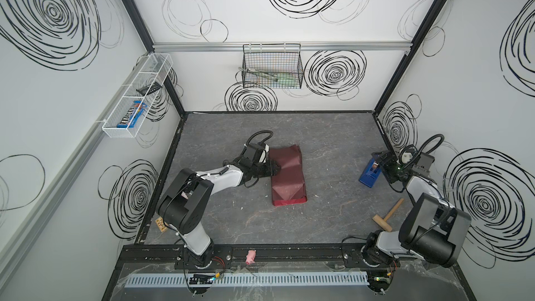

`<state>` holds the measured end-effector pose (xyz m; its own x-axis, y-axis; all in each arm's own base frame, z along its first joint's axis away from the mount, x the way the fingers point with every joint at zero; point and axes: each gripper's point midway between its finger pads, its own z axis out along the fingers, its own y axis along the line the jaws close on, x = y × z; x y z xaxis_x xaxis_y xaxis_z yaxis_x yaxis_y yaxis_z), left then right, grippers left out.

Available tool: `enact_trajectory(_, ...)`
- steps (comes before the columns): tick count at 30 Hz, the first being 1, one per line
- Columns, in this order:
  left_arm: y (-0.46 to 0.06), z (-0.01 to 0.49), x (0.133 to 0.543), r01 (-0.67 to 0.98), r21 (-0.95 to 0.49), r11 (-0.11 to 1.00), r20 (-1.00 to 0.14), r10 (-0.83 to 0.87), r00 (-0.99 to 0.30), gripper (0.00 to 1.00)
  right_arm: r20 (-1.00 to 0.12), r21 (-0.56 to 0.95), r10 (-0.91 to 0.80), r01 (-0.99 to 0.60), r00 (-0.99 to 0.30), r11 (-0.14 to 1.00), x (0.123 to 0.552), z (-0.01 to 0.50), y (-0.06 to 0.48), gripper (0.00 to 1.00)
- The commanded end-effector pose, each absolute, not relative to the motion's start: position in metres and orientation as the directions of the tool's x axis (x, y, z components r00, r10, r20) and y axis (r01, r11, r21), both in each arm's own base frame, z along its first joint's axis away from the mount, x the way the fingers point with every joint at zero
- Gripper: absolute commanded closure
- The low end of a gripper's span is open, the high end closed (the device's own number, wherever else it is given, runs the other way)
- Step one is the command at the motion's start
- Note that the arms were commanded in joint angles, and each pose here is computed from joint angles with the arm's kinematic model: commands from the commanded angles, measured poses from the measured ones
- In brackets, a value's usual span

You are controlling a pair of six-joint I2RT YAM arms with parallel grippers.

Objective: Wrap a gift box in wrapping paper
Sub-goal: Tear off the tape with the cutter.

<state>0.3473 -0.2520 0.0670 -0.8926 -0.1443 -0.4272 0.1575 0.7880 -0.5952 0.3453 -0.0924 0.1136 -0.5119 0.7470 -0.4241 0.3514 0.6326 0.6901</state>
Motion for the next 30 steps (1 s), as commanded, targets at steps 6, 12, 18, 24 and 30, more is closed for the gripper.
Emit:
enact_trajectory(6,-0.224,0.016,0.332,0.059,-0.477,0.877,-0.338,-0.121,-0.934,0.38,-0.389,0.753,0.75,0.285,-0.534,0.593,0.349,0.105,-0.088,0.34)
enact_trajectory(12,-0.222,0.019,0.335,0.058,-0.479,0.876,-0.347,-0.128,-0.929,0.38,-0.349,0.767,0.759,0.297,-0.55,0.568,0.349,0.092,-0.085,0.39)
enact_trajectory(18,-0.223,0.019,0.334,0.058,-0.484,0.873,-0.346,-0.13,-0.929,0.37,-0.319,0.757,0.773,0.343,-0.549,0.556,0.346,0.079,-0.088,0.44)
enact_trajectory(24,-0.224,0.02,0.334,0.059,-0.496,0.866,-0.343,-0.133,-0.93,0.36,-0.351,0.747,0.769,0.335,-0.534,0.574,0.34,0.085,-0.089,0.43)
enact_trajectory(30,-0.225,0.02,0.334,0.059,-0.501,0.864,-0.343,-0.135,-0.93,0.36,-0.387,0.739,0.761,0.318,-0.521,0.593,0.335,0.096,-0.089,0.42)
